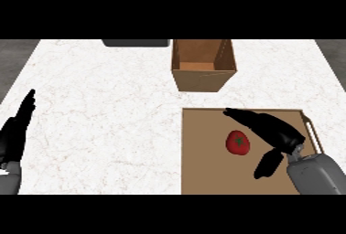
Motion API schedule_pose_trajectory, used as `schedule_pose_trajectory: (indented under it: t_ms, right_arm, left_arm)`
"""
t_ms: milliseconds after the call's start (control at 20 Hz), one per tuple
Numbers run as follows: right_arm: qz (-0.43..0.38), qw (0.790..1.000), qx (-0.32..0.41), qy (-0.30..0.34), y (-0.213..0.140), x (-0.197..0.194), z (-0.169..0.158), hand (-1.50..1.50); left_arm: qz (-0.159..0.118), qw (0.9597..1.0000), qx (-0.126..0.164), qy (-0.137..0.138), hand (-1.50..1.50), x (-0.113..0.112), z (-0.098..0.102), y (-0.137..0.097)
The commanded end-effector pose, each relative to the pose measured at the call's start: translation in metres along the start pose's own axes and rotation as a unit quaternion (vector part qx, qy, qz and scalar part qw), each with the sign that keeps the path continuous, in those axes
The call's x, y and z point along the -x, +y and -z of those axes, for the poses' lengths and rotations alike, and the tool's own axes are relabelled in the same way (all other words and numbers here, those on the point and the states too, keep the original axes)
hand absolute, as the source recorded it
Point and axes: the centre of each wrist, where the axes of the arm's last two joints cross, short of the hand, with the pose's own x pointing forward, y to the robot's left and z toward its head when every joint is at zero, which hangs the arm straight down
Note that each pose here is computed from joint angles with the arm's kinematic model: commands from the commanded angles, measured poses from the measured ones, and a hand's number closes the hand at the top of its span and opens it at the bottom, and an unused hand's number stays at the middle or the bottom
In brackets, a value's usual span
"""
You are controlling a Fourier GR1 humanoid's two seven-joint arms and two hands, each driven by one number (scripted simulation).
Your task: Pick the tomato from the tray and place it in the cardboard box
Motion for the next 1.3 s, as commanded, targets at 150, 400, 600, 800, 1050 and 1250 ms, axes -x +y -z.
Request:
schedule_pose_trajectory:
  t_ms: [150,400,600,800,1050,1250]
  right_arm:
    - [-0.025,0.998,-0.028,0.043,0.002,-0.035,0.020,-1.50]
    - [-0.032,0.995,-0.049,0.079,0.046,0.000,0.036,-1.50]
    - [-0.046,0.996,0.008,0.077,0.028,-0.011,0.048,1.50]
    - [-0.079,0.993,0.072,0.057,0.055,-0.001,0.036,1.50]
    - [-0.124,0.983,0.118,0.071,0.039,0.011,0.046,1.50]
    - [-0.068,0.955,0.211,0.196,0.043,-0.004,0.042,1.50]
  left_arm:
    - [-0.005,1.0000,0.001,0.003,0.00,-0.003,0.011,-0.009]
    - [-0.002,0.9999,0.008,0.006,0.00,-0.010,0.000,-0.001]
    - [-0.001,1.0000,-0.001,-0.002,0.00,-0.007,0.005,-0.011]
    - [-0.002,1.0000,-0.001,0.003,0.00,0.004,-0.008,0.007]
    - [-0.002,1.0000,0.006,0.002,0.00,-0.005,0.001,-0.033]
    - [0.003,1.0000,-0.006,0.006,0.00,0.001,0.001,0.000]
